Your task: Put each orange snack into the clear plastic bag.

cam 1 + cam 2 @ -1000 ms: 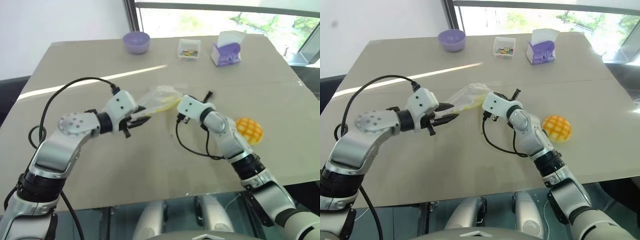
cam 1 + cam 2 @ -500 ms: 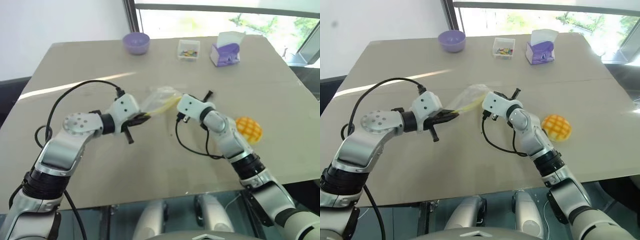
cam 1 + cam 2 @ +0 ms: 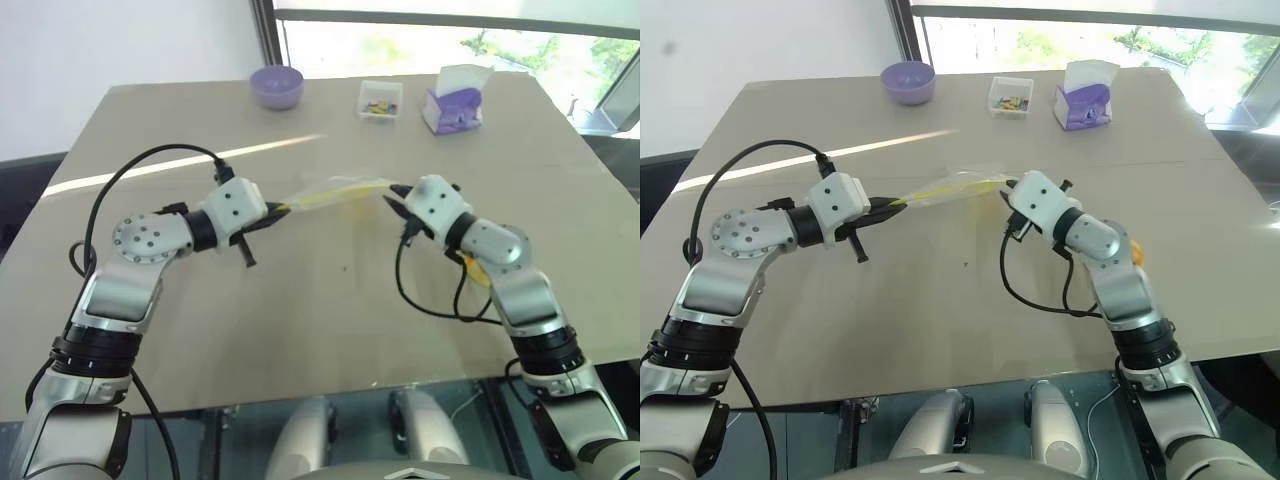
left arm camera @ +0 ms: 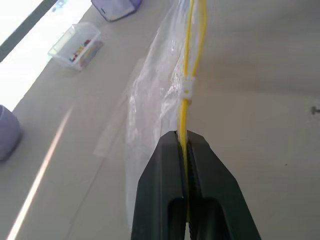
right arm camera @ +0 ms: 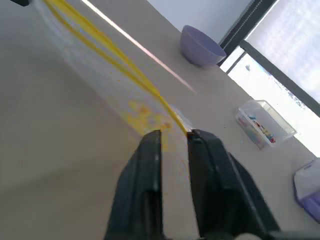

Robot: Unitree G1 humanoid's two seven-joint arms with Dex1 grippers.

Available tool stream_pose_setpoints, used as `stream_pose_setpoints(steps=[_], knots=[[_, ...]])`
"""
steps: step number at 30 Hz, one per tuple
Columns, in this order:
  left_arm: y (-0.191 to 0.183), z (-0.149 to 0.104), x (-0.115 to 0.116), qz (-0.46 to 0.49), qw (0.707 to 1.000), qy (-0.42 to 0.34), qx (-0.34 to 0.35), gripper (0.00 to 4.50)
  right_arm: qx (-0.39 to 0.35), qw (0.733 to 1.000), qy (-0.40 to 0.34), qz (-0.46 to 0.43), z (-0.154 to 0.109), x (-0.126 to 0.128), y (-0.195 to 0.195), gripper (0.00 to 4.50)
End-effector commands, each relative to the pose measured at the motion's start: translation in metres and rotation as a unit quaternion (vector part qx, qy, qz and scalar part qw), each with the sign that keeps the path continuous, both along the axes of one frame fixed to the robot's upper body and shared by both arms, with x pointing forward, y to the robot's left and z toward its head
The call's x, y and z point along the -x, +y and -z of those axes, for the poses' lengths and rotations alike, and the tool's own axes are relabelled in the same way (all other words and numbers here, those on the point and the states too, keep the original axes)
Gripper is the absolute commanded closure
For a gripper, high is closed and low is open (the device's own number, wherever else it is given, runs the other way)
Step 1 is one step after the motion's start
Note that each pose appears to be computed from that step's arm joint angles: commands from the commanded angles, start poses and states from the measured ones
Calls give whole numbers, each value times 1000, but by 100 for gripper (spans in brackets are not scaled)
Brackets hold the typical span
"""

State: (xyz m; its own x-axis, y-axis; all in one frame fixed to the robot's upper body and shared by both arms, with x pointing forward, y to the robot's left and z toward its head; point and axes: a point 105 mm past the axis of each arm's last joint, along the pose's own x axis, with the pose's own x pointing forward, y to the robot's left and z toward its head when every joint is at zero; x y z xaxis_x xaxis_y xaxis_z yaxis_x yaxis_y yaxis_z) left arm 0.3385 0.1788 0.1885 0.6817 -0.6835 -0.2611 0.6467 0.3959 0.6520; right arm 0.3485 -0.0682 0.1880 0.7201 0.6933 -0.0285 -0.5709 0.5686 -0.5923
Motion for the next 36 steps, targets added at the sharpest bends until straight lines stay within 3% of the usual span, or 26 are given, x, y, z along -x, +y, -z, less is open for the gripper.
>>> stream_pose_setpoints(steps=[1, 15, 29, 36], knots=[[0, -15, 1, 9, 999, -39, -13, 450, -33, 999, -7, -36, -18, 15, 7, 443], [-10, -12, 5, 21, 998, -52, -24, 450, -44, 995, -11, -90, -21, 14, 68, 443], [-16, -13, 11, 30, 998, -52, -17, 450, -14, 995, -4, -94, -5, 11, 76, 443], [-25, -10, 16, 57, 996, -57, -26, 450, -19, 997, 34, -64, 8, -1, 74, 443]])
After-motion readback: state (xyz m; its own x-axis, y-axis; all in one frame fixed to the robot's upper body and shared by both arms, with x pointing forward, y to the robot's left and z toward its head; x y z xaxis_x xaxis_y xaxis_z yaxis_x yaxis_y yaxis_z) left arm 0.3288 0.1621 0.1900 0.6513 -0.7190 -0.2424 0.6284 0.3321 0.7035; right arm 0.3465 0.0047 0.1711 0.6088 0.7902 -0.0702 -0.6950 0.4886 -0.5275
